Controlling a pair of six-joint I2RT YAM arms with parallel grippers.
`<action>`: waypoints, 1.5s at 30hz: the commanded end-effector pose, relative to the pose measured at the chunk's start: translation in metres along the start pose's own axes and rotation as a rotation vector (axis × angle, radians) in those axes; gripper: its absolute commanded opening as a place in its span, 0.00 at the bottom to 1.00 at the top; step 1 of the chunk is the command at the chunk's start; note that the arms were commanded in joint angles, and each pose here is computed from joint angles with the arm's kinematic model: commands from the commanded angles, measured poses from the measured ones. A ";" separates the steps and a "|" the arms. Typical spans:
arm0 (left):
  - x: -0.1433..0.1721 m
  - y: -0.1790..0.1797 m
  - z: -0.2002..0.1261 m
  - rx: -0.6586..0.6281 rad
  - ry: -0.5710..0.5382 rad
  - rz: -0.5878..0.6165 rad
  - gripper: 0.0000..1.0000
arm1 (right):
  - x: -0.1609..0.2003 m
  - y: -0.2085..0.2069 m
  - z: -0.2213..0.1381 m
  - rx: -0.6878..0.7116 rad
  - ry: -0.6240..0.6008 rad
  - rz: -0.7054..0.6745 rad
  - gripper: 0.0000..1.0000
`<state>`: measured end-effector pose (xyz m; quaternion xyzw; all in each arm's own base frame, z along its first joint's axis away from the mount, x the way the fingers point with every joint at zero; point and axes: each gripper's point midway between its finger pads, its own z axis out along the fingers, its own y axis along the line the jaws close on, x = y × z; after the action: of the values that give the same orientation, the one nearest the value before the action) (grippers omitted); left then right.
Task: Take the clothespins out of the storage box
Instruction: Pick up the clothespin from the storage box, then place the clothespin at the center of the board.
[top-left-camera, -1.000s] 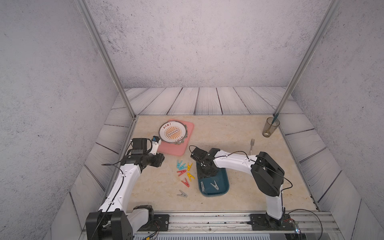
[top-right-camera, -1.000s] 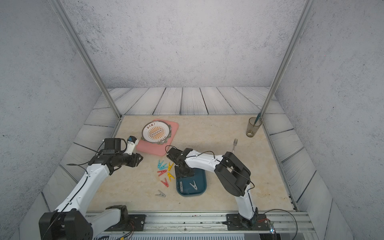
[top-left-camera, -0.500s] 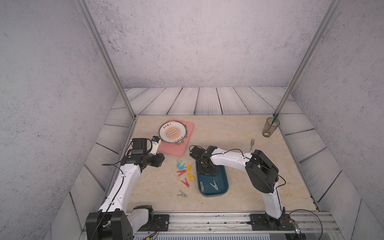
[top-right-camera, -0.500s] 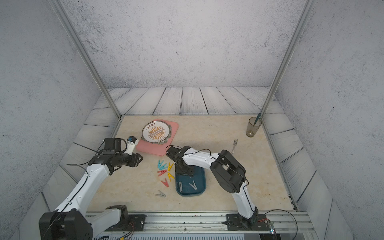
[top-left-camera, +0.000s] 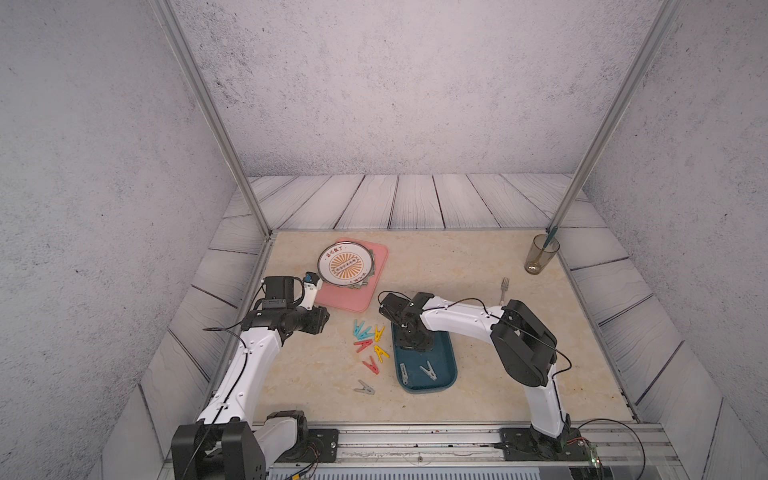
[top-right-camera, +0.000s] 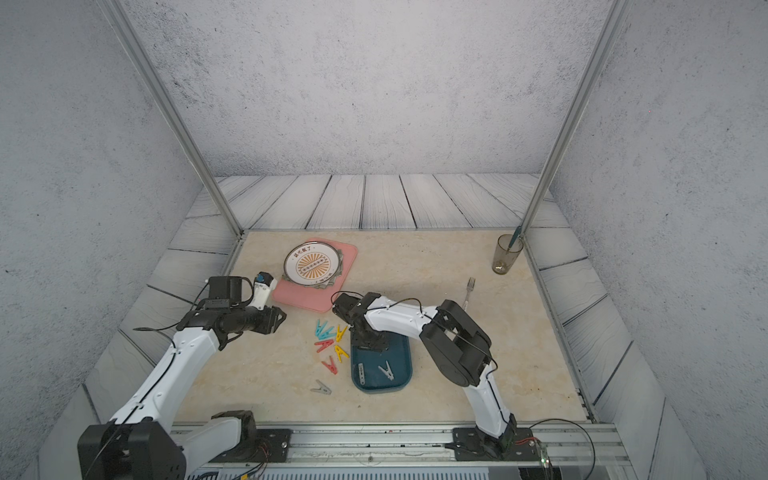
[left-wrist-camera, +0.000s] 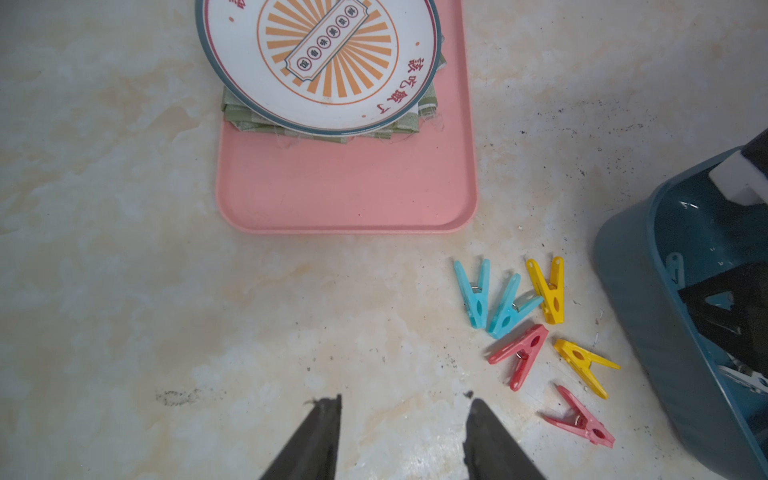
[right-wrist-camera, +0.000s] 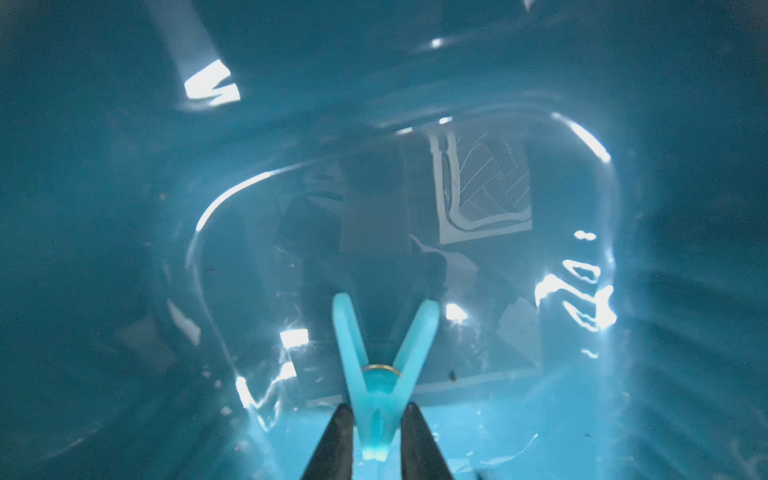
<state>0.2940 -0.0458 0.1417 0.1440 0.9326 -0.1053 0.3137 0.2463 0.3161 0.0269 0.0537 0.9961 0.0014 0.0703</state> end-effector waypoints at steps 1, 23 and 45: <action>-0.002 0.000 -0.003 0.003 -0.007 -0.011 0.54 | -0.008 -0.006 -0.015 0.019 -0.056 -0.026 0.16; -0.004 0.018 -0.005 -0.098 -0.028 -0.043 0.54 | 0.094 0.076 -0.096 -0.423 0.026 -0.823 0.08; -0.001 0.019 -0.009 -0.116 -0.034 -0.038 0.53 | 0.136 0.078 -0.041 -0.278 0.179 -0.849 0.26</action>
<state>0.3006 -0.0268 0.1489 0.1065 0.9342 -0.0570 0.3357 0.1094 0.4043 0.0394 -0.3779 0.9187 0.1117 -0.0268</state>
